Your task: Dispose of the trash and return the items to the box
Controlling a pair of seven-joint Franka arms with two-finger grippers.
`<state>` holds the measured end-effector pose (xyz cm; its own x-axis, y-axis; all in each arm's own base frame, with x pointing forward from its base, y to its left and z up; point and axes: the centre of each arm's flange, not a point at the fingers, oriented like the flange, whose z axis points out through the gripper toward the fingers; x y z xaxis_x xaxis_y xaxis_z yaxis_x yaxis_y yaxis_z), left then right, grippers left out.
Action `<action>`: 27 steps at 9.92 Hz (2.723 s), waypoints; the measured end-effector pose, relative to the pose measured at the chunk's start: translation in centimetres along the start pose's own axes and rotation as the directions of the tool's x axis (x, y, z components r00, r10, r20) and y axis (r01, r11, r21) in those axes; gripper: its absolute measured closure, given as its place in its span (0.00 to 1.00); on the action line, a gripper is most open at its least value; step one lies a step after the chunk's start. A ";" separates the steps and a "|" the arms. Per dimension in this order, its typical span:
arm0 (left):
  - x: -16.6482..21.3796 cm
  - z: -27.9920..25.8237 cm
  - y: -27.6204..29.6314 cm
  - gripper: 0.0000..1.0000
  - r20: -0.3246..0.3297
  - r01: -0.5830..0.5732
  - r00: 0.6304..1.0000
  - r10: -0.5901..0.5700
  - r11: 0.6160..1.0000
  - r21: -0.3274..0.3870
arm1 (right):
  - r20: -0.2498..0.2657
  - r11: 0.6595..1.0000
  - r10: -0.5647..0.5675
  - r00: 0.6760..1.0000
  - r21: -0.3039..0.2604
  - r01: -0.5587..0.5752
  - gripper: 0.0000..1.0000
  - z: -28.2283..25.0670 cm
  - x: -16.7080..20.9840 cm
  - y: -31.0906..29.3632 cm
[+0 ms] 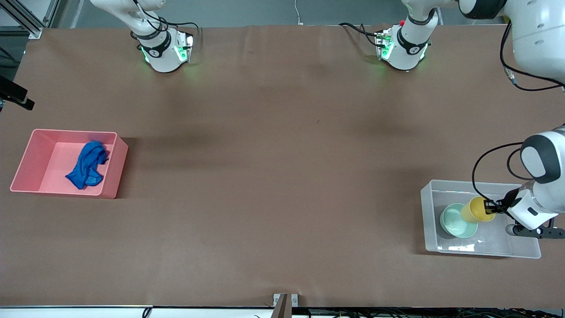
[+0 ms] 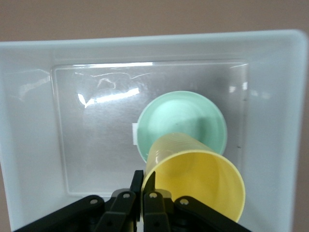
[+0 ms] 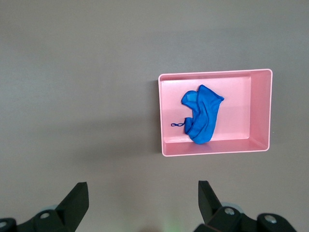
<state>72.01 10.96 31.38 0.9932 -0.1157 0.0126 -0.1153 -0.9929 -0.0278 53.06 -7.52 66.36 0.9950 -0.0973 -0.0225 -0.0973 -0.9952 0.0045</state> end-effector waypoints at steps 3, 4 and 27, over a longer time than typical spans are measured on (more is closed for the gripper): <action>0.4 2.5 -0.1 0.97 -0.029 -0.009 1.000 0.008 0.998 -0.056 | 0.000 1.000 0.000 1.000 0.000 0.000 0.00 0.0 0.0 0.0; 0.6 3.1 -0.1 0.96 -0.047 -0.014 0.999 0.012 0.998 -0.056 | 0.000 1.000 0.000 1.000 0.000 0.000 0.00 0.0 0.0 0.0; -17.0 -39.7 15.2 0.01 -0.033 -0.005 0.999 0.003 0.999 -0.039 | 0.001 1.000 -0.001 1.000 0.000 0.001 0.00 0.0 0.0 0.0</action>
<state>52.73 -3.23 70.41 0.9918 -0.1198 0.0453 -0.1204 -0.9927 0.0109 53.05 -7.53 66.37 0.9950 -0.0967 -0.0231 -0.0966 -0.9953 0.0044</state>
